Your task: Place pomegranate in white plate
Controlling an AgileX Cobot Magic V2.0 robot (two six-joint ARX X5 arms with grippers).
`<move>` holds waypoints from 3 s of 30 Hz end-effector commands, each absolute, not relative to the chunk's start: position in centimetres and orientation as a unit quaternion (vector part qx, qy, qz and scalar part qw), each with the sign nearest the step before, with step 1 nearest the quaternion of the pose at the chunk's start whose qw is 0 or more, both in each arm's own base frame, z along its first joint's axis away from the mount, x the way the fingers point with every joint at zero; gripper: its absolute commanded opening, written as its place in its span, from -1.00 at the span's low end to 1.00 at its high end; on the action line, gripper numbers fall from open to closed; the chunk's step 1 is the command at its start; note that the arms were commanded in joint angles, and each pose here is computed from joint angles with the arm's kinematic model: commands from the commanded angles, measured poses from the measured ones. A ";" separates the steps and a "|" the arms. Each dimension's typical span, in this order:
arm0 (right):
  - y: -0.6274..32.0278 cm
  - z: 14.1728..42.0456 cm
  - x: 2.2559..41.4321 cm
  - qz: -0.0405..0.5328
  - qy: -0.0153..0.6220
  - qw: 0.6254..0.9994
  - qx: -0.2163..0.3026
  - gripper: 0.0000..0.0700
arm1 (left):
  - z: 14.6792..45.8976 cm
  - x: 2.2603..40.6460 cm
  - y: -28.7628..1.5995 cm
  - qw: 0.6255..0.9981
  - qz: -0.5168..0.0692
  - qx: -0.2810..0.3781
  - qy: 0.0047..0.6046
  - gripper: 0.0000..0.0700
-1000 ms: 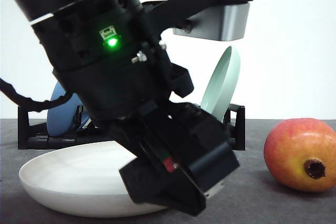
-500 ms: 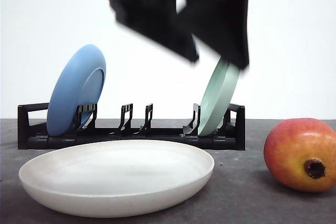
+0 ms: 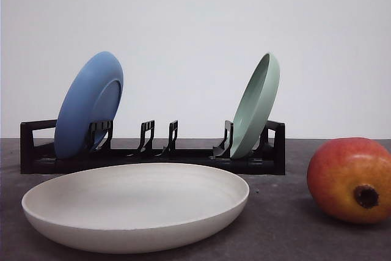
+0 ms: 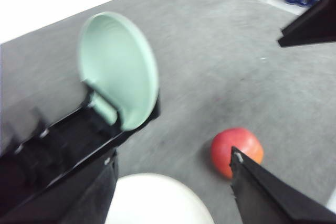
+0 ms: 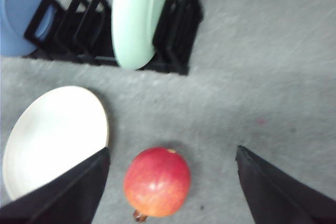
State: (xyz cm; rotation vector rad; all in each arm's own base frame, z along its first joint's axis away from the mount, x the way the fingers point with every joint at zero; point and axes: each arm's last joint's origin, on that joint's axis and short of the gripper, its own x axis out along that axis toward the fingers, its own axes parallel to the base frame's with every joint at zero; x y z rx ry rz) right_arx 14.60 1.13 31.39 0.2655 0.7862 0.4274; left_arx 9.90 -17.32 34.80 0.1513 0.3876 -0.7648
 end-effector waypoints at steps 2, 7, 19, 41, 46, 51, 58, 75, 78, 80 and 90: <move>1.4 31.6 15.3 0.207 0.389 0.886 0.144 0.41 | 35.6 9.6 -16.4 0.909 -0.368 0.053 0.188 0.14; 2.3 30.4 17.0 0.212 0.436 0.860 0.162 0.48 | 36.0 9.0 -15.1 0.911 -0.364 0.049 0.187 0.14; 6.5 25.2 21.4 0.174 0.575 0.786 0.145 0.75 | 36.1 8.9 -15.0 0.911 -0.364 0.047 0.186 0.14; 12.0 20.4 22.6 0.068 0.655 0.739 0.140 0.77 | 36.1 8.9 -15.0 0.911 -0.364 0.048 0.185 0.13; 12.8 19.4 22.8 0.051 0.667 0.731 0.134 0.77 | 36.1 8.9 -15.0 0.911 -0.365 0.048 0.185 0.13; 13.0 18.7 22.8 0.037 0.674 0.727 0.126 0.77 | 36.1 8.9 -14.9 0.911 -0.365 0.050 0.185 0.13; 13.0 18.7 22.8 0.036 0.677 0.725 0.123 0.12 | 36.1 8.9 -15.0 0.911 -0.367 0.062 0.180 0.13; 13.3 21.5 23.0 0.066 0.629 0.766 0.119 -0.06 | 36.1 8.9 -14.9 0.911 -0.367 0.062 0.180 0.13; 13.2 22.7 23.0 0.078 0.609 0.780 0.121 -0.06 | 36.1 8.9 -14.9 0.911 -0.367 0.062 0.180 0.13; 13.2 23.5 23.0 0.087 0.596 0.789 0.119 -0.06 | 36.1 8.9 -14.9 0.911 -0.367 0.062 0.180 0.13; 15.5 27.7 22.9 0.183 0.517 0.831 0.094 -0.06 | 36.1 8.9 -14.9 0.911 -0.365 0.064 0.182 0.13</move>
